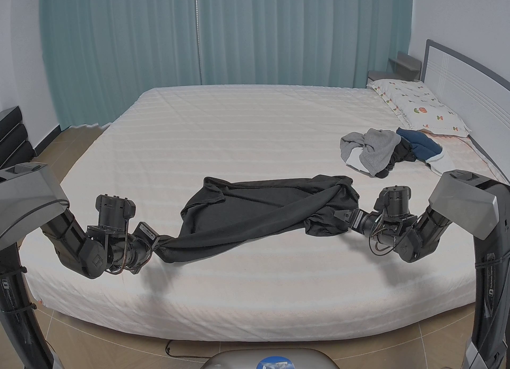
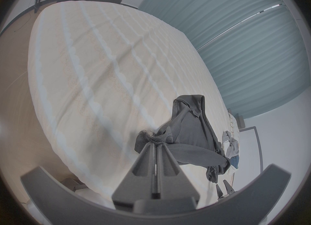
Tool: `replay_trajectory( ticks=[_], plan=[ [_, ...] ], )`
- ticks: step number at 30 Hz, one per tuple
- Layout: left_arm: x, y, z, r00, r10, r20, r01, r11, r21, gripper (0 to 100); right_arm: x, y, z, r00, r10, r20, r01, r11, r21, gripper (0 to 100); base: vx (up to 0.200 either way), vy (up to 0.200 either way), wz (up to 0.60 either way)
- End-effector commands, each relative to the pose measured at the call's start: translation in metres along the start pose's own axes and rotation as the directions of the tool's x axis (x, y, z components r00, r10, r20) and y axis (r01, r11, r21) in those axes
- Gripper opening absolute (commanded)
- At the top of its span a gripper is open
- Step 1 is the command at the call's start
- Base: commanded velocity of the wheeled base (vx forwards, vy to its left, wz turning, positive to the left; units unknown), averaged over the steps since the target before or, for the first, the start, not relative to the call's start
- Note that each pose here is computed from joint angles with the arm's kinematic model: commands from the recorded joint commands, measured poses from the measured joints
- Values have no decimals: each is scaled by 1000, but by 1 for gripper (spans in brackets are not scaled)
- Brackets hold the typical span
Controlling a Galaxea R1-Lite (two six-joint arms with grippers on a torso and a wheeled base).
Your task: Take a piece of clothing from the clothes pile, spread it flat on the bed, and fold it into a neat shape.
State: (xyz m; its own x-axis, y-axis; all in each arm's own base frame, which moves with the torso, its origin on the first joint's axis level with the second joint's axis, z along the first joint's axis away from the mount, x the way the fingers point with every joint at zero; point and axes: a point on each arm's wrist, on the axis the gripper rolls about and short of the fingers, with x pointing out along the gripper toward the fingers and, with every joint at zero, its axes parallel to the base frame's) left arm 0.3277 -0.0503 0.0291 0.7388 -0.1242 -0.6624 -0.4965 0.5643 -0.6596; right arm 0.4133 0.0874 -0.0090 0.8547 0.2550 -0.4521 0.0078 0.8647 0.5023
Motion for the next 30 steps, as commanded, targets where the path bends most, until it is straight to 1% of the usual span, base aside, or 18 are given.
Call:
replay_trajectory(
  ticks=[1,5,6,9,15,16,20,25,30],
  plan=[
    [0,0,0,1000,-1,1,1,1000,-1,0,6,5,-18,999,5,-45,-5,1000,-3,100,0,0,0],
    [0,0,0,1000,1,-1,-1,1000,-1,0,8,5,-23,998,2,-57,-2,1000,-5,100,0,0,0],
    [0,0,0,1000,-1,1,1,1000,-1,0,11,5,-29,998,1,-70,-2,1000,-8,100,0,0,0],
    [1,0,0,1000,1,-2,-1,1000,1,0,15,3,-36,997,-7,-76,7,1000,-10,100,0,0,0],
    [0,0,0,1000,-1,-1,1,1000,1,0,18,2,-33,998,-4,-61,4,1000,-1,100,0,0,0],
    [1,1,0,1000,1,-1,-1,1000,0,0,18,3,-32,998,-3,-59,3,1000,2,0,0,0,0],
    [1,1,-1,1000,3,-3,-3,1000,1,0,22,4,-25,1000,-1,-29,2,999,34,0,0,0,0],
    [0,0,0,1000,1,-2,-1,1000,1,0,27,0,-24,1000,-15,-14,16,999,44,0,0,0,0],
    [0,0,0,1000,1,-2,-1,1000,1,0,22,0,-19,1000,-18,-2,18,999,49,0,0,0,0]
  ],
)
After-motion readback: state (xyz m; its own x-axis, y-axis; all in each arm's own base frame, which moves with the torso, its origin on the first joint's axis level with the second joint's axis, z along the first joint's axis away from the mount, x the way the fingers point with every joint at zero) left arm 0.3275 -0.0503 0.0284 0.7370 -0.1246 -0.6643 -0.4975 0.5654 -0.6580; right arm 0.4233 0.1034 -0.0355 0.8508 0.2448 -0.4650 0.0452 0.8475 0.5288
